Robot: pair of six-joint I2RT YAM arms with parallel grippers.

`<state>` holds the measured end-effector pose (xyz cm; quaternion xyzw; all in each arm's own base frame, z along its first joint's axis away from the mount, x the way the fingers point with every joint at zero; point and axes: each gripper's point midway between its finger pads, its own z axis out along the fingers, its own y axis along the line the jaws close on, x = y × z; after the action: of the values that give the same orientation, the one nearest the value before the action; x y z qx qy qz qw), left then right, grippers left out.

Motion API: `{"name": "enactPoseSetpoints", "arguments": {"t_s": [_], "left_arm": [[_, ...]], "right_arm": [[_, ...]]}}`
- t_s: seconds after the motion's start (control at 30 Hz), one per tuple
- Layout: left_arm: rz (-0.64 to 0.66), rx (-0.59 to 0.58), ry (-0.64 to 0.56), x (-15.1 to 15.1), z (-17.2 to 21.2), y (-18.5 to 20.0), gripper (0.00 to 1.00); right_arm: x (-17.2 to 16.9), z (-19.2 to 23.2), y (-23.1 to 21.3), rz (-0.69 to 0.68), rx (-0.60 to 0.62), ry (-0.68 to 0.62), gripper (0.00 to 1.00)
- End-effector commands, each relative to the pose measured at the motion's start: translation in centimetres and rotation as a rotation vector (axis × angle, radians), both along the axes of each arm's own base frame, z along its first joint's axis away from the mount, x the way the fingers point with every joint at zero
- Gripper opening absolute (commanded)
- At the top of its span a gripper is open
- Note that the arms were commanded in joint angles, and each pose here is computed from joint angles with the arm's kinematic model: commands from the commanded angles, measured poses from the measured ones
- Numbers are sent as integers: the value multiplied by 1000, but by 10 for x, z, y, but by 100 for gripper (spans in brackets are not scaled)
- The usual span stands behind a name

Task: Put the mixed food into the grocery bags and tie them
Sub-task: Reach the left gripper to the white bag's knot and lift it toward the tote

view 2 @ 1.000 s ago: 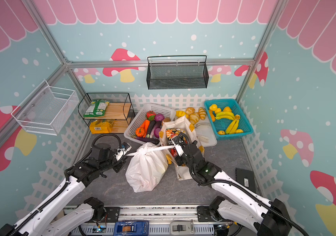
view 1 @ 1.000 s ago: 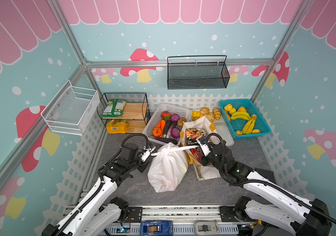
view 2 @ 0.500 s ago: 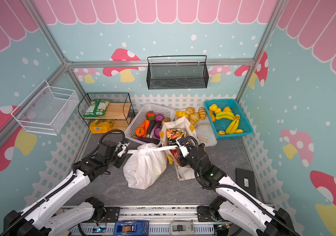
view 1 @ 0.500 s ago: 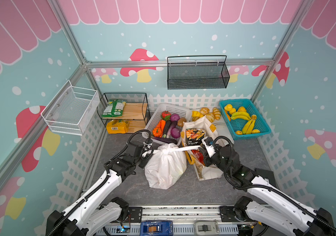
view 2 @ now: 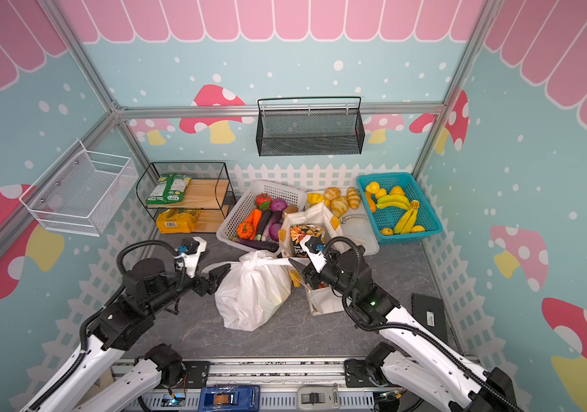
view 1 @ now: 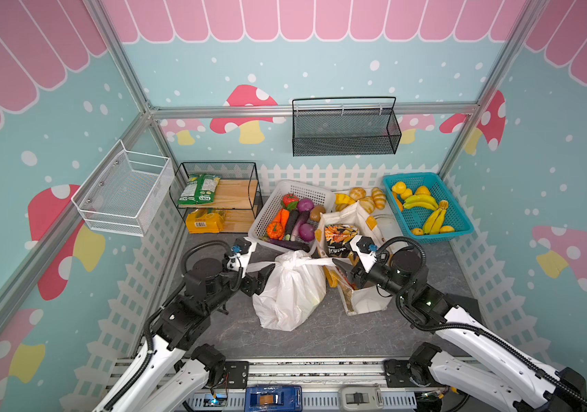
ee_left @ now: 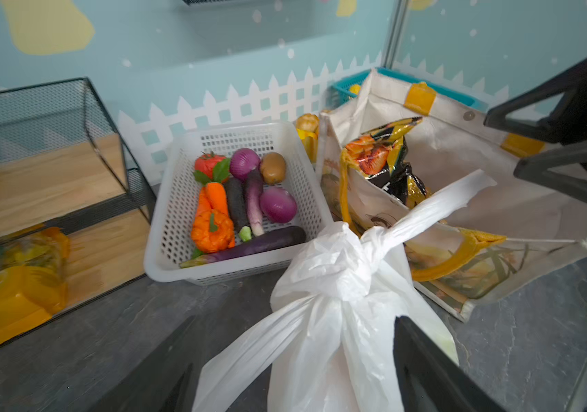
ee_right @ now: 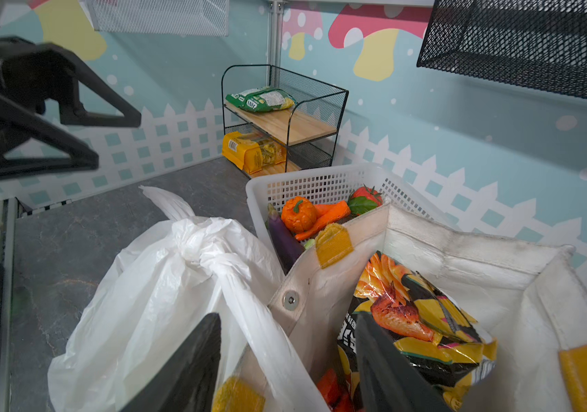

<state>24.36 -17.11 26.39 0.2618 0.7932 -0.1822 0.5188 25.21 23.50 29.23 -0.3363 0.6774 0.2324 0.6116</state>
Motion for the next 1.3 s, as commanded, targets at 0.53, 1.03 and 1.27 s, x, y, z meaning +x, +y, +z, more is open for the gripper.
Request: {"name": "enactPoseSetpoints", "arguments": {"t_s": [0.53,1.03,1.27], "left_arm": [[-54,156,240,25,-105,-66,55],[60,-490,-76,-18,115,-18,0],[11,-776,-93,-11,201,-52,0]], "right_arm": [[2,-6,-17,-90,32,20,70],[14,42,-104,-530,54,-45,74],[22,25,-137,-683,10,75,83]]}}
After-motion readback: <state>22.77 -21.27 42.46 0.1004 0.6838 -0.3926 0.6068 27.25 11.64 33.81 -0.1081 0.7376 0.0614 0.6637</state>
